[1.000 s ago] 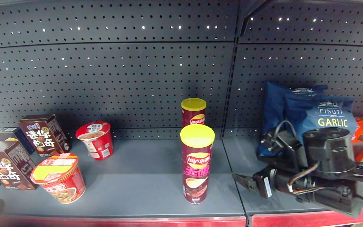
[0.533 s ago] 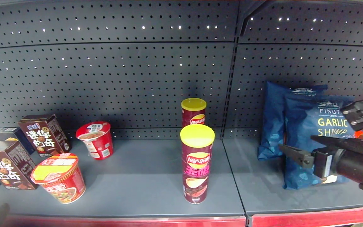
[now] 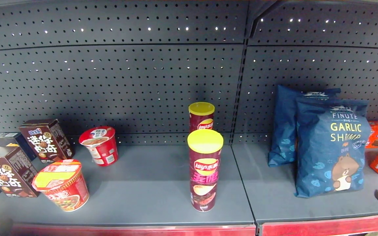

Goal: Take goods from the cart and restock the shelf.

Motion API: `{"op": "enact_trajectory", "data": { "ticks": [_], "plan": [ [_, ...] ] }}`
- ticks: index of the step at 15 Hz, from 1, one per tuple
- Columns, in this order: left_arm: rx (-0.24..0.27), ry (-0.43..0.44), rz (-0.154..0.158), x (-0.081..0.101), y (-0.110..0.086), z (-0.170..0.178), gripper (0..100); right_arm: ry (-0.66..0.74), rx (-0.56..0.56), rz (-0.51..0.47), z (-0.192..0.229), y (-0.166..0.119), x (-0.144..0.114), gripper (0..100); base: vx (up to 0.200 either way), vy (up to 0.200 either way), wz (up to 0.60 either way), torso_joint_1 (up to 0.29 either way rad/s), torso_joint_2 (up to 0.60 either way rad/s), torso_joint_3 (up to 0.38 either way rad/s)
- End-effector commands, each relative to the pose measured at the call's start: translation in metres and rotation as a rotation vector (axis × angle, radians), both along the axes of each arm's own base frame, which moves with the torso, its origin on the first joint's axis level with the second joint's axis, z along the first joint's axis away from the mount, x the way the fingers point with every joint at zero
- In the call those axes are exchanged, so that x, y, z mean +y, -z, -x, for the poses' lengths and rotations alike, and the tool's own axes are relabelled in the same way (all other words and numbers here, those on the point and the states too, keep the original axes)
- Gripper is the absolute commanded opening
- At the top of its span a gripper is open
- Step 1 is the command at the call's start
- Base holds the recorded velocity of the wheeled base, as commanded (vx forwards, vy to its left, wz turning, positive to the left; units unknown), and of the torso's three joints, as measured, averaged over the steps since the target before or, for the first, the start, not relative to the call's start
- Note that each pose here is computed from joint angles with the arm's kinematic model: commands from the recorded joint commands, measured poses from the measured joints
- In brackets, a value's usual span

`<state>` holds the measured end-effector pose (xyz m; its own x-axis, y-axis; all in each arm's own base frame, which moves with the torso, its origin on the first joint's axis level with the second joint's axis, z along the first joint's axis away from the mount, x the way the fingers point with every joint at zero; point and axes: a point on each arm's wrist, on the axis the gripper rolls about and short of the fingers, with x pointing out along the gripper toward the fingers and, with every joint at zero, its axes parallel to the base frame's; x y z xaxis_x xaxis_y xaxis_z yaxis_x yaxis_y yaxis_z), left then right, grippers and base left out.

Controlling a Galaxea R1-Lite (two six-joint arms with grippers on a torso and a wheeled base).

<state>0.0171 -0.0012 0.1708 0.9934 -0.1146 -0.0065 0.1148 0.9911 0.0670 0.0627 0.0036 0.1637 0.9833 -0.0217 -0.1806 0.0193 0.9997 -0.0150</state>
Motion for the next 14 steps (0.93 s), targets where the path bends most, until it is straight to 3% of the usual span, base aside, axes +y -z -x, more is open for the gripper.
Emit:
{"op": "enact_trajectory", "data": {
  "ticks": [1, 4, 6, 11, 13, 14],
  "plan": [
    [0.003, 0.002, 0.000, 0.000, 0.004, 0.001, 100, 0.114, -0.077, 0.001, 0.040, 0.013, -0.007, 100, 0.000, 0.000, 0.00, 0.000, 0.00, 0.000],
    [0.013, 0.015, 0.006, 0.001, 0.016, 0.005, 100, 0.040, -0.117, 0.012, 0.062, 0.043, -0.006, 100, 0.000, 0.000, 0.00, 0.000, 0.00, 0.000],
    [0.009, 0.071, 0.013, 0.002, 0.027, 0.010, 100, -0.027, -0.172, 0.050, 0.077, 0.072, -0.005, 100, 0.000, 0.000, 0.00, 0.000, 0.00, 0.000],
    [0.033, 0.075, 0.008, 0.003, 0.041, 0.011, 100, -0.045, -0.174, 0.037, 0.080, 0.079, -0.005, 100, 0.000, 0.000, 0.00, 0.000, 0.00, 0.000],
    [0.058, -0.011, 0.008, 0.004, 0.050, 0.011, 100, -0.002, -0.195, 0.039, 0.082, 0.080, -0.004, 100, 0.000, 0.000, 0.00, 0.000, 0.00, 0.000],
    [0.063, -0.070, 0.024, 0.005, 0.052, 0.011, 100, 0.003, -0.222, 0.035, 0.084, 0.081, -0.004, 100, 0.000, 0.000, 0.00, 0.000, 0.00, 0.000]
  ]
}}
